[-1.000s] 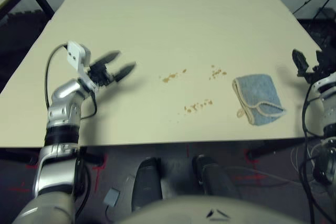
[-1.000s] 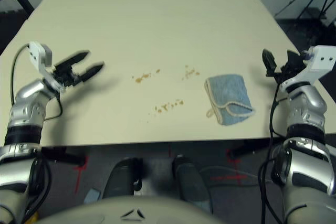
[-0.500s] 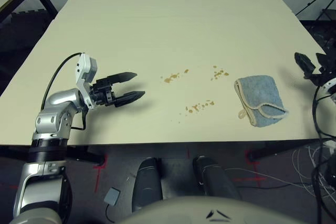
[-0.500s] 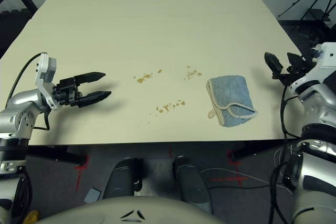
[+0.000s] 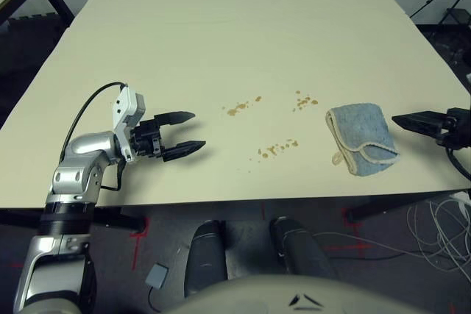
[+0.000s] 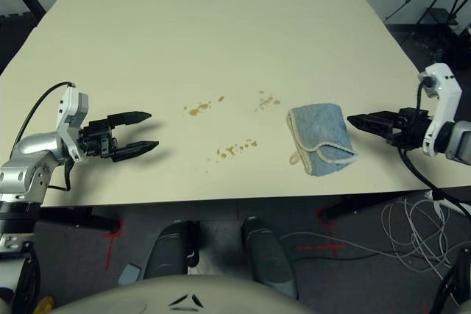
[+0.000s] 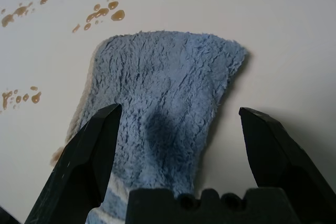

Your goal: Wipe the water off the table with a rag.

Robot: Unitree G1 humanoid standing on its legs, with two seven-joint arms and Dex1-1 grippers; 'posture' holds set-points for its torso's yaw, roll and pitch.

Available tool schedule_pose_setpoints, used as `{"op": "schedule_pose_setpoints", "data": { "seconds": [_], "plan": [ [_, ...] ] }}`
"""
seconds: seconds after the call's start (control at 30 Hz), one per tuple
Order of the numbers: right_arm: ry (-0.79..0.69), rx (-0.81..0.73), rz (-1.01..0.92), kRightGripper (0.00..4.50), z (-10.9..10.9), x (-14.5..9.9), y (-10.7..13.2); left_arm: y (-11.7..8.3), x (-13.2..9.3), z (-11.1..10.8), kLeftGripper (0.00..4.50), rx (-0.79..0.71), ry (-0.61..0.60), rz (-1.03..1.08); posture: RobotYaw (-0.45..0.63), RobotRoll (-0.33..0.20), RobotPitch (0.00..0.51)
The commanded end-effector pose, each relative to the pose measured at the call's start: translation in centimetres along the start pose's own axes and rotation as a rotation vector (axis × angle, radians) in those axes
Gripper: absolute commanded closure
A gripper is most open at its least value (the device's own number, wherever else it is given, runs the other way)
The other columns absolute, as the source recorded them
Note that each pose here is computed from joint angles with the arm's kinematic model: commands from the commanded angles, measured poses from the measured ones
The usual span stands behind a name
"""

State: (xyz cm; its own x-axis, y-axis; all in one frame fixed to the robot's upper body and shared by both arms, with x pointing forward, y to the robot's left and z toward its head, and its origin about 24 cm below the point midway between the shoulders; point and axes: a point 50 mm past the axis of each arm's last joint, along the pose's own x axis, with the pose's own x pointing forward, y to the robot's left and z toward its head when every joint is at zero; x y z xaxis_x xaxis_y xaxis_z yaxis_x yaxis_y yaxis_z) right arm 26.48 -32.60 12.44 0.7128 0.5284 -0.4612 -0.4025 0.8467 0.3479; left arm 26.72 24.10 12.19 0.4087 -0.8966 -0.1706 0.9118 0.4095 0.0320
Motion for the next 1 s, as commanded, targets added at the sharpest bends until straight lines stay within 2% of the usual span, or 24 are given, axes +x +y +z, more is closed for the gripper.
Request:
{"op": "schedule_pose_setpoints", "data": {
  "seconds": [0.03,0.53,0.73,0.77,0.8,0.93,1.0],
  "plan": [
    [0.010,0.000,-0.031,0.02,-0.6,1.2,0.1,0.1,-0.6,0.1,0.00,0.016,0.030,0.008,-0.17,0.000,0.157],
    [0.115,-0.057,0.041,0.02,-3.7,5.8,2.5,-0.1,-0.8,0.1,0.00,0.015,0.028,0.023,-0.15,0.000,0.153],
    [0.147,-0.093,0.019,0.02,-4.4,6.3,2.6,0.0,-0.8,0.2,0.00,0.018,0.027,0.025,-0.15,0.000,0.152],
    [0.151,-0.097,0.018,0.40,-4.5,6.3,2.7,0.0,-0.7,0.2,0.00,0.018,0.027,0.025,-0.15,0.000,0.152],
    [0.157,-0.115,0.005,0.57,-4.5,6.3,2.6,0.0,-0.7,0.2,0.00,0.018,0.025,0.026,-0.15,0.000,0.152],
    [0.140,-0.162,-0.035,2.06,-3.8,6.0,2.2,0.1,-0.7,0.1,0.00,0.018,0.023,0.027,-0.15,0.000,0.148],
    [0.102,-0.176,-0.055,2.79,-2.9,5.6,1.9,0.1,-0.7,0.1,0.00,0.018,0.023,0.029,-0.15,0.000,0.148]
  ]
}}
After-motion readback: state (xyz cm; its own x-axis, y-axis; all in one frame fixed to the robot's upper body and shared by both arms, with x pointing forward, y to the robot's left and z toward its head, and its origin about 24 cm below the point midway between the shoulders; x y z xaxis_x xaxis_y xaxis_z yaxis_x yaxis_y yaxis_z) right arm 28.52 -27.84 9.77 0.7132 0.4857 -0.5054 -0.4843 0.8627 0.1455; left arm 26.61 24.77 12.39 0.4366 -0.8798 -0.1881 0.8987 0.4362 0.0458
